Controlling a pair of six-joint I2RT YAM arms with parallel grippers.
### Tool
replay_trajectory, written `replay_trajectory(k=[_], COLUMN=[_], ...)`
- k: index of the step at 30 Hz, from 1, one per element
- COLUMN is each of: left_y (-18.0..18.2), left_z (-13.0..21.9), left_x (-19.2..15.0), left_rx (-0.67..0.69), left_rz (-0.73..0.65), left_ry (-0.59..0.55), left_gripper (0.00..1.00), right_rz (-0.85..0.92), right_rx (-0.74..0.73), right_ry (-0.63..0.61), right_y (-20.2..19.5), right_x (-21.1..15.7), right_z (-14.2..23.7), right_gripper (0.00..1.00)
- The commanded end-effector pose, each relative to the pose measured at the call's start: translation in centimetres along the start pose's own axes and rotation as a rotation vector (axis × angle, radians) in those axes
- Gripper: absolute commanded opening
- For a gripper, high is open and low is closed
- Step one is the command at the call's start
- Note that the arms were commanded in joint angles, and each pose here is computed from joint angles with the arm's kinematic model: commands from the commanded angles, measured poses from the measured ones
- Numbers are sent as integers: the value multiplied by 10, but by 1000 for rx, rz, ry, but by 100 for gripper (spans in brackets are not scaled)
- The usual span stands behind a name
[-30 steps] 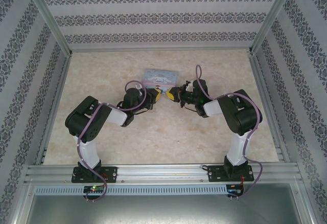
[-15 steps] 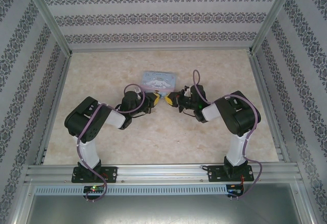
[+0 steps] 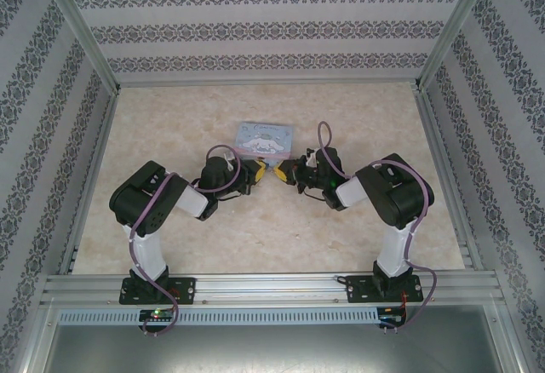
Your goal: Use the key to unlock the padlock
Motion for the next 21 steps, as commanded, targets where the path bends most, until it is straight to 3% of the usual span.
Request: replay_trajectory(k=[1, 21], left_y=[-30, -22], left_z=[-1, -2], left_x=[-62, -62], left_rx=[-146, -123], left_rz=[-137, -165], left_ry=[352, 372], left_gripper=[0, 0], right_rz=[115, 0], right_rx=[56, 72], right_ry=[89, 82], right_y=[19, 23], right_x=[-25, -25], right_z=[-8, -7], right_gripper=[0, 0])
Point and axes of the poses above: each hand's point on the last joint's axis, 136 mm out from that joint toward the fingers, its own z axis back along the fingers, its own y axis along the line the jaws close on, x = y × z, the point moved 7 cm from there along z, back along the fingers, and after that the axes turned 4 degrees about z, right-handed, at the moved point
